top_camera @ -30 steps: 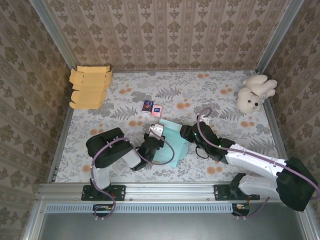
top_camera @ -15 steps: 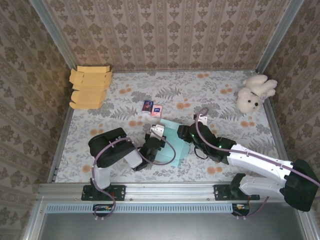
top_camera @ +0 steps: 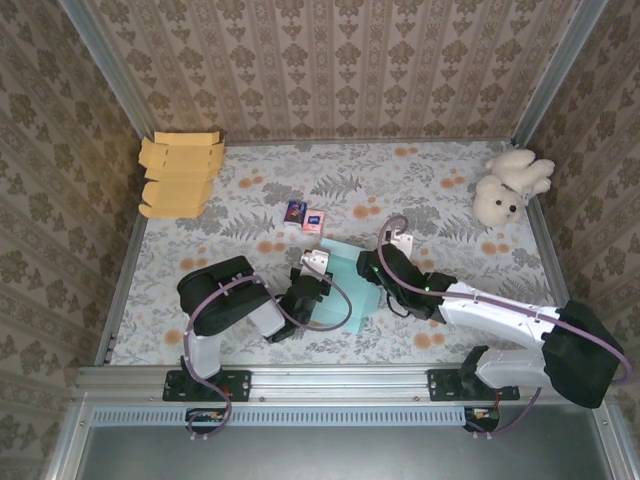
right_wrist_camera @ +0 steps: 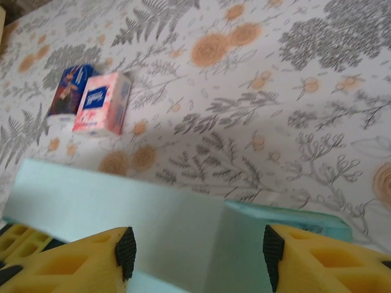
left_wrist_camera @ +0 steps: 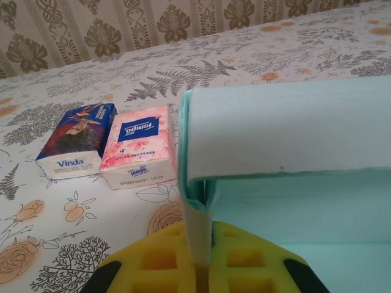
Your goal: Fold the paper box
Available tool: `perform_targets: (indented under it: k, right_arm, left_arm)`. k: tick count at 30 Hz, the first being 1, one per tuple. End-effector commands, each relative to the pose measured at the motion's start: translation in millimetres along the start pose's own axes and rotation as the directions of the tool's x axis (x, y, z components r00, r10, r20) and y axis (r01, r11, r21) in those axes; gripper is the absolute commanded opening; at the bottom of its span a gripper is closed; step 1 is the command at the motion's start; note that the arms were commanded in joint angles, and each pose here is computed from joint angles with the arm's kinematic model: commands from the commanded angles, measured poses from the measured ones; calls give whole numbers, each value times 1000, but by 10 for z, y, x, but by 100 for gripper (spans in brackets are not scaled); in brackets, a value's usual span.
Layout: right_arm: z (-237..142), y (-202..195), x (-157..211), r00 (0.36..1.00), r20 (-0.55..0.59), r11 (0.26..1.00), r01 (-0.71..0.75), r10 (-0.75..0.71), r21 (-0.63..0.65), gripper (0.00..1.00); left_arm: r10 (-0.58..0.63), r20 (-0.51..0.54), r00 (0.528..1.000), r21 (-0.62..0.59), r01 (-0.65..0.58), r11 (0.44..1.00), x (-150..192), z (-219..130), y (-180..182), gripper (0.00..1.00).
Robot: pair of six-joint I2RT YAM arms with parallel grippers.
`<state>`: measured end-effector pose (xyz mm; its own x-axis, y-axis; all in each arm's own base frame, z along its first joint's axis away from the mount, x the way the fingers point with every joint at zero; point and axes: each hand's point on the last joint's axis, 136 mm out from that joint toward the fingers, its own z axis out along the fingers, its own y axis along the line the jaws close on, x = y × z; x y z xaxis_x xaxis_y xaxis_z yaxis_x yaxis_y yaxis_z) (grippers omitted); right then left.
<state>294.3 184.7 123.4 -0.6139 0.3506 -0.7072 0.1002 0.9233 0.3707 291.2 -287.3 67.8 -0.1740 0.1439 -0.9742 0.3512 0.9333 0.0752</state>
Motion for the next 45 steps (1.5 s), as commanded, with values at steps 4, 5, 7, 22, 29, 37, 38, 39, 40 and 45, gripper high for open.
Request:
perform_targets:
  k: [4, 5, 7, 22, 29, 37, 38, 39, 40, 45]
  right_arm:
    - [173, -107, 179, 997, -74, 999, 30, -29, 22, 61]
    - [189, -27, 217, 996, -90, 1000, 28, -28, -7, 61]
    - [196, 93, 248, 994, -102, 999, 28, -31, -40, 61]
    - [-29, 620, 327, 983, -171, 959, -105, 61, -263, 60]
    - [-165, 247, 204, 998, -66, 994, 15, -22, -112, 60]
    - [-146, 135, 442, 996, -85, 994, 28, -37, -106, 61]
    - [-118, 129, 471, 995, -91, 994, 31, -41, -102, 62]
    - [-86, 126, 484, 995, -89, 995, 37, -45, -97, 63]
    - [-55, 126, 497, 995, -83, 994, 45, -53, -97, 64]
    - [53, 221, 451, 993, 8, 980, 119, -120, -158, 75]
  left_arm:
    - [4, -9, 1000, -22, -4, 1000, 43, 9, 3, 0]
    - [4, -9, 1000, -25, -4, 1000, 39, 15, 5, 0]
    - [4, -8, 1000, -31, -5, 1000, 27, 23, 8, 0]
    - [6, -6, 1000, -46, -6, 999, 18, 65, -15, 0]
    - [15, -9, 1000, -58, -15, 998, 29, 61, 10, 0]
    - [6, -11, 1000, -58, -6, 998, 50, 51, 19, 0]
    - [7, -13, 1000, -57, -8, 998, 55, 48, 20, 0]
    - [5, -12, 1000, -56, -6, 998, 52, 43, 23, 0]
    - [3, -13, 1000, -55, -4, 998, 53, 39, 25, 0]
    - [0, -13, 1000, -44, 0, 999, 46, 25, 7, 0]
